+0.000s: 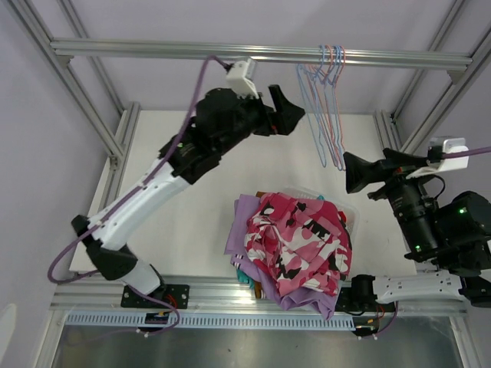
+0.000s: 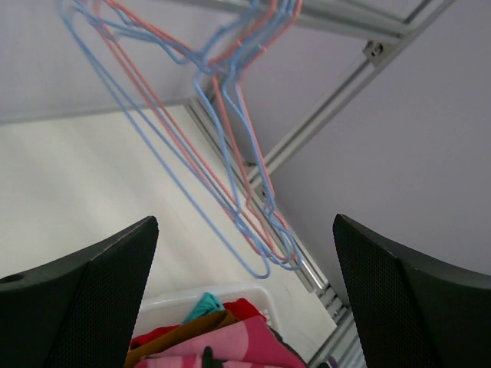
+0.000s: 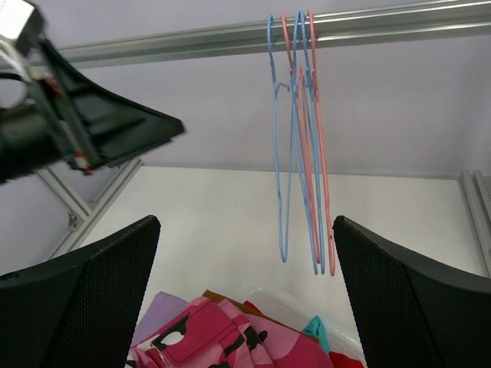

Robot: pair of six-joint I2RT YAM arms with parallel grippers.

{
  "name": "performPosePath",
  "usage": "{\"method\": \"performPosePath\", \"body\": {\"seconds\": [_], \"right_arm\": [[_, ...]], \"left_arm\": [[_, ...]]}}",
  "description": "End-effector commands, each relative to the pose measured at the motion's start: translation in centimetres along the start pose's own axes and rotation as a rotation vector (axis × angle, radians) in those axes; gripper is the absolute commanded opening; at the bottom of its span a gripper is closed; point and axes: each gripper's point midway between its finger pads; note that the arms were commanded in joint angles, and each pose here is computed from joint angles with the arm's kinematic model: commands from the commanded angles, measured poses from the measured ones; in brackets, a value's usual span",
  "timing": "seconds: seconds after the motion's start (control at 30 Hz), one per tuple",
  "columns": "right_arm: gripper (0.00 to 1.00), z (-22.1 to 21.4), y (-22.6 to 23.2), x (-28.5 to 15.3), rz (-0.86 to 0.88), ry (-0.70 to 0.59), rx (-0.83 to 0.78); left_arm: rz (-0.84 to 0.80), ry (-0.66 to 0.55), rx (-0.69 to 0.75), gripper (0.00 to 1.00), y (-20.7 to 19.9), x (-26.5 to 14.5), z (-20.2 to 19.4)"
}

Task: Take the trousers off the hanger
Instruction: Reset both arms

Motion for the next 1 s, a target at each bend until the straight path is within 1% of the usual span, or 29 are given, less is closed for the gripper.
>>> {"method": "performPosePath", "body": {"seconds": [0.0,0.03,0.07,0.1,0.13,0.17,0.2,0.23,0.27,0.3,0.33,0.37,0.4,0.47,0.57,0.6,0.63,0.67,0.7,0.73,0.77,0.83,0.87,0.9,0.97], "right_arm": [[0.99,-0.2,0.6,0.5,-0.051,0.007,0.0],[1.0,-0.2,0.9,0.9,-0.069,0.007,-0.016],[1.0,-0.3,1.0,1.1,-0.081,0.009,-0.043],[1.0,-0.2,0.8,1.4,-0.11,0.01,-0.054],[0.99,0.4,-0.3,1.8,-0.172,0.006,-0.064],[0.99,-0.1,0.3,2.6,-0.203,0.023,-0.119],[1.0,-0.2,-0.2,3.1,-0.252,0.036,-0.153],[1.0,-0.6,-0.8,3.6,-0.304,0.064,-0.224],[0.99,-0.7,-2.0,5.3,-0.412,0.083,-0.259],[1.0,-1.3,-2.6,6.3,-0.457,0.108,-0.288],[0.99,-2.8,-3.5,6.9,-0.488,0.171,-0.368],[0.99,-3.6,-4.7,8.5,-0.559,0.21,-0.388],[0.99,-4.7,-4.6,9.4,-0.555,0.237,-0.371],[1.0,-6.3,-4.8,9.9,-0.585,0.278,-0.392],[0.99,-7.3,-2.5,10.2,-0.513,0.262,-0.331],[0.99,-7.8,-1.9,9.6,-0.478,0.256,-0.329],[1.0,-7.5,-1.4,9.6,-0.461,0.222,-0.293],[1.0,-7.6,-1.2,9.4,-0.447,0.214,-0.296],[1.0,-7.5,-0.6,8.9,-0.428,0.203,-0.3],[1.0,-7.6,-0.7,8.6,-0.439,0.19,-0.3],[0.99,-7.6,-1.1,8.2,-0.471,0.19,-0.325],[0.99,-7.8,-0.5,7.8,-0.483,0.183,-0.344],[0.99,-7.7,-1.0,7.3,-0.537,0.188,-0.406],[1.0,-7.3,-0.6,7.5,-0.567,0.159,-0.372],[0.99,-8.5,-0.3,7.5,-0.599,0.188,-0.465]], "left_arm": [[0.095,-0.05,0.086,0.99,2.6,-4.6,4.4],[0.106,-0.061,0.087,0.99,3.1,-6.0,5.2],[0.154,-0.058,0.087,0.99,4.8,-7.1,5.7],[0.167,-0.072,0.085,1.0,5.2,-8.2,6.4],[0.182,-0.085,0.096,0.99,6.0,-10.2,6.7],[0.202,-0.115,0.108,0.99,6.8,-11.4,7.5],[0.212,-0.146,0.124,1.0,7.0,-12.6,8.3],[0.257,-0.146,0.152,0.99,8.6,-13.4,7.8],[0.3,-0.2,0.158,1.0,9.7,-15.9,8.9],[0.335,-0.2,0.16,0.99,11.2,-16.6,8.5],[0.353,-0.22,0.144,0.99,12.0,-17.7,8.7],[0.395,-0.237,0.121,1.0,14.0,-19.6,8.4],[0.407,-0.249,0.104,0.99,14.7,-20.5,8.5],[0.43,-0.277,0.105,0.99,15.7,-22.0,8.6],[0.501,-0.316,0.14,0.99,17.7,-24.0,7.5],[0.503,-0.355,0.142,0.99,17.9,-25.3,7.1],[0.507,-0.363,0.144,0.99,18.7,-25.3,6.3],[0.483,-0.419,0.145,0.99,18.2,-25.8,6.9],[0.484,-0.446,0.145,0.99,18.4,-26.2,6.9],[0.498,-0.437,0.154,1.0,19.3,-26.3,5.8],[0.5,-0.445,0.156,1.0,19.4,-26.4,5.9],[0.509,-0.414,0.154,0.99,20.0,-26.2,5.0],[0.508,-0.412,0.147,0.99,20.1,-26.2,5.0],[0.497,-0.41,0.128,0.99,20.2,-26.0,4.7],[0.475,-0.409,0.117,0.99,20.2,-26.1,4.6]]}}
Point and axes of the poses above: each gripper's point midway between its finger pads, its own x axis out along the fingers, its own y axis along the line the jaws close on, z = x × y, and after that the axes turned 6 degrees about -x, right-handed
